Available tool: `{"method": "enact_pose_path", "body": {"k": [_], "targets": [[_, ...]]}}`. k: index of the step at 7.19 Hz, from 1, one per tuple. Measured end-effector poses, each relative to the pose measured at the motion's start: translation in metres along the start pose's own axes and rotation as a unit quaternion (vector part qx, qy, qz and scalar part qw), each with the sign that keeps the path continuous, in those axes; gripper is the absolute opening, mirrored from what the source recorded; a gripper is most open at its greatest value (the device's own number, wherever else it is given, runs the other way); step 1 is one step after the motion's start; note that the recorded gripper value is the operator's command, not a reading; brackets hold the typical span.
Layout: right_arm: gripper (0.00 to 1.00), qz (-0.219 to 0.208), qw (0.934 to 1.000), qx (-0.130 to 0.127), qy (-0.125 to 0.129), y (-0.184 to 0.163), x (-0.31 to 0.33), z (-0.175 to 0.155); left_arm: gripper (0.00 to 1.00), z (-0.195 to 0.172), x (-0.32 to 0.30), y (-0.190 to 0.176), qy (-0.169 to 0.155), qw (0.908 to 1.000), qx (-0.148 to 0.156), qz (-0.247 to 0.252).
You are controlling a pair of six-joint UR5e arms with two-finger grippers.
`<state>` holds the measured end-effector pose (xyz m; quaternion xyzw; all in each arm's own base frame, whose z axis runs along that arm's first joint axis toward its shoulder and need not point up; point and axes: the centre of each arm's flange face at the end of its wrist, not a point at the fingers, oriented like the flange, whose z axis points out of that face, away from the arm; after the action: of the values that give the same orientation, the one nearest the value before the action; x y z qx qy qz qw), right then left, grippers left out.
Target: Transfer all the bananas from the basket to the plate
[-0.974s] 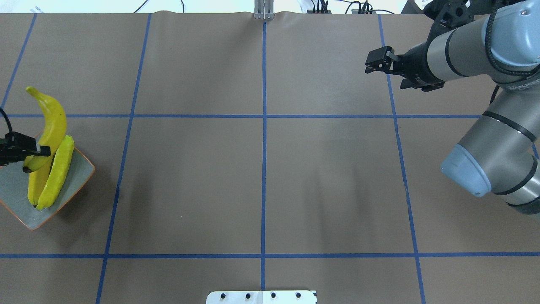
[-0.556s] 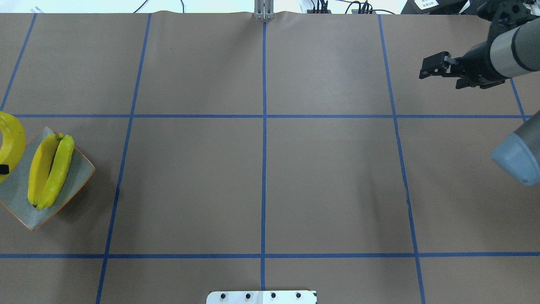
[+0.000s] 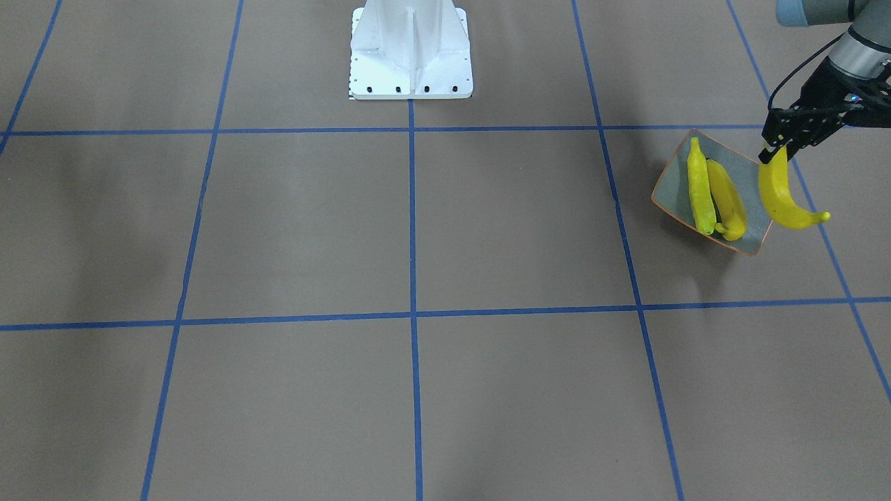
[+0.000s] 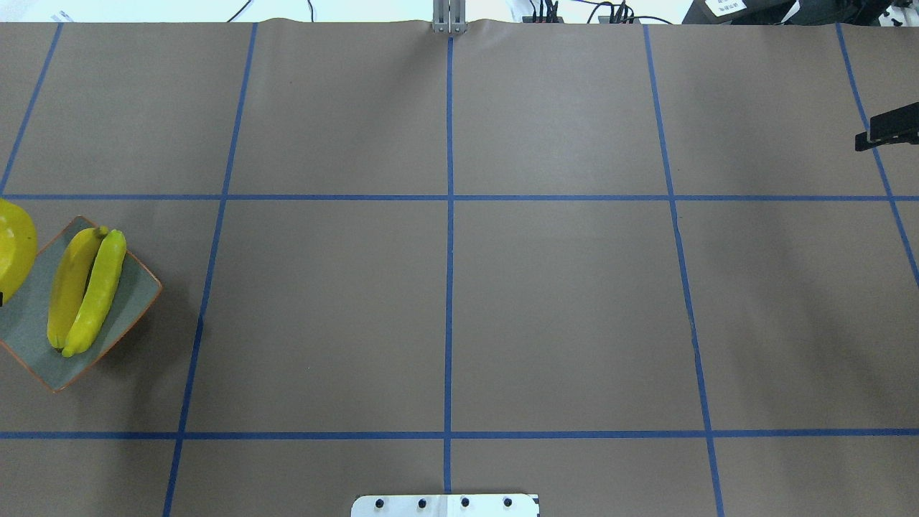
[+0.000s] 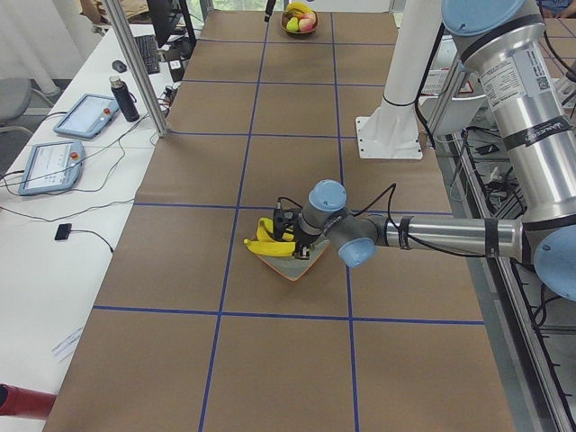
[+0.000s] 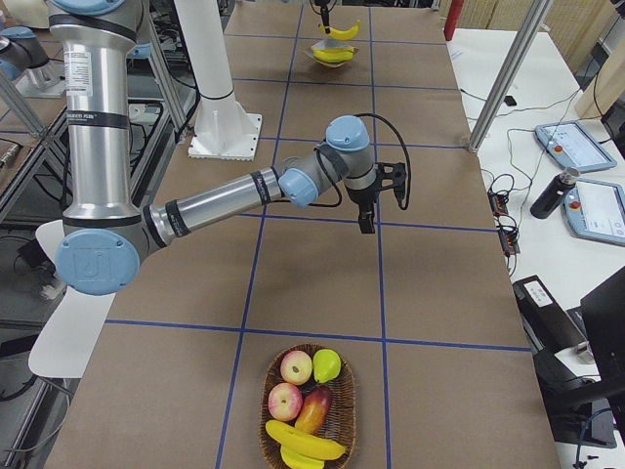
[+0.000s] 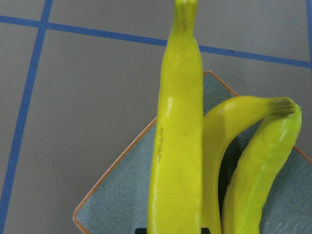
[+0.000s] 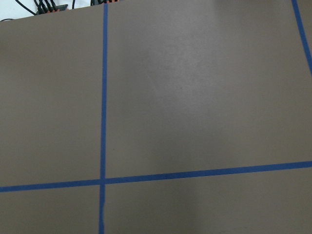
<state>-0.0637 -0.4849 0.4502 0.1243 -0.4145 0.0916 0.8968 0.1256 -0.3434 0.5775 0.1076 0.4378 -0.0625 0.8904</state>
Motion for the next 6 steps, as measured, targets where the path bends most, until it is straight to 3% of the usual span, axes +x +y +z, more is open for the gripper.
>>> {"method": "enact_pose_path", "body": {"k": [4, 6], "targets": [[1.00, -0.017, 0.9998, -0.010, -0.009, 0.010, 0.073, -0.023, 1.00, -0.002, 0.012, -0.005, 0.015, 0.9984, 0.003, 0.055], [1.00, -0.044, 0.9987, -0.025, -0.007, 0.013, 0.147, -0.017, 1.00, -0.007, 0.032, -0.010, 0.045, 0.9968, -0.006, 0.066]]}}
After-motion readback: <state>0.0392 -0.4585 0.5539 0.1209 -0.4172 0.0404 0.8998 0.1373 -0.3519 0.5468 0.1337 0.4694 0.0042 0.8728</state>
